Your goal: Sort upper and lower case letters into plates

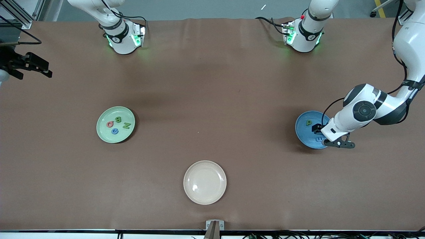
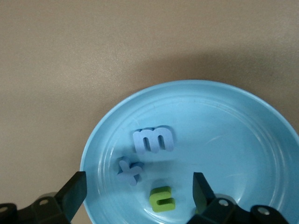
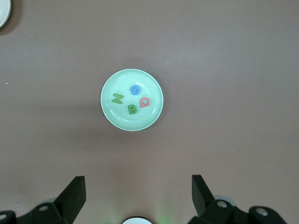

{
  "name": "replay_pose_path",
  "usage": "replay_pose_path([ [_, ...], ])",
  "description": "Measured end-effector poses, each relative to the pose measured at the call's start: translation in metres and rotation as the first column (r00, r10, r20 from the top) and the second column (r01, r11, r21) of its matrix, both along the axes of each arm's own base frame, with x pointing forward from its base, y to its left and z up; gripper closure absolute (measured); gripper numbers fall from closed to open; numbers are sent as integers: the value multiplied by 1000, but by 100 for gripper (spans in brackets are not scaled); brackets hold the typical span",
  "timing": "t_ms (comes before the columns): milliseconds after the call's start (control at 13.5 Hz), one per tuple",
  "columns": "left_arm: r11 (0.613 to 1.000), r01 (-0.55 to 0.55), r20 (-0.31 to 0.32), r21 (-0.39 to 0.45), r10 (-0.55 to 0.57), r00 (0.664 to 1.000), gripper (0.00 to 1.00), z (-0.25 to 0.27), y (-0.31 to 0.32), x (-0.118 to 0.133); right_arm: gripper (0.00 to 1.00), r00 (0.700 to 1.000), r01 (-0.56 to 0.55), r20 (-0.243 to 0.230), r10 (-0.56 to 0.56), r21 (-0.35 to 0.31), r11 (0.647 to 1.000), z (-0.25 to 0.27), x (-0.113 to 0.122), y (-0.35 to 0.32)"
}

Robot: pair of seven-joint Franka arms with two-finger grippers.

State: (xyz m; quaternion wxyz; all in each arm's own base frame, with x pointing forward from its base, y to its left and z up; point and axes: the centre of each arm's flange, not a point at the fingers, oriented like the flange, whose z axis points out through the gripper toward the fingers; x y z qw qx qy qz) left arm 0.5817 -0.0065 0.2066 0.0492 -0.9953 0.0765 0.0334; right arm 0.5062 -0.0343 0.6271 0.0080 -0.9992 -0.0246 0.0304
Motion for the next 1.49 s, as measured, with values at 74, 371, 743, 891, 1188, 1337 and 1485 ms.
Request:
replay_pose_path([
  [74, 1000, -4, -2, 0, 4, 1000, 0, 0, 1, 0, 0, 1000, 0, 0, 0, 0, 1000, 0, 0, 0],
  [371, 999, -40, -19, -18, 40, 999, 0, 14, 4, 1, 0, 1000, 0, 0, 0, 0, 1000, 0, 0, 0],
  [743, 998, -29, -81, -50, 25, 996, 0, 41, 15, 1, 0, 1000, 0, 1, 0, 0, 1000, 0, 0, 0],
  [891, 997, -25, -94, -73, 18, 995, 0, 62, 18, 2, 0, 1000, 0, 1, 0, 0, 1000, 0, 0, 0],
  [1188, 993, -27, -88, -114, 17, 996, 0, 105, 34, 3, 0, 1000, 0, 1, 0, 0, 1000, 0, 0, 0],
  [1337, 989, -35, -65, -141, 26, 998, 0, 129, 38, 3, 0, 1000, 0, 1, 0, 0, 1000, 0, 0, 0],
  [1485, 989, -48, -32, -137, 44, 999, 0, 153, 37, 2, 0, 1000, 0, 1, 0, 0, 1000, 0, 0, 0],
])
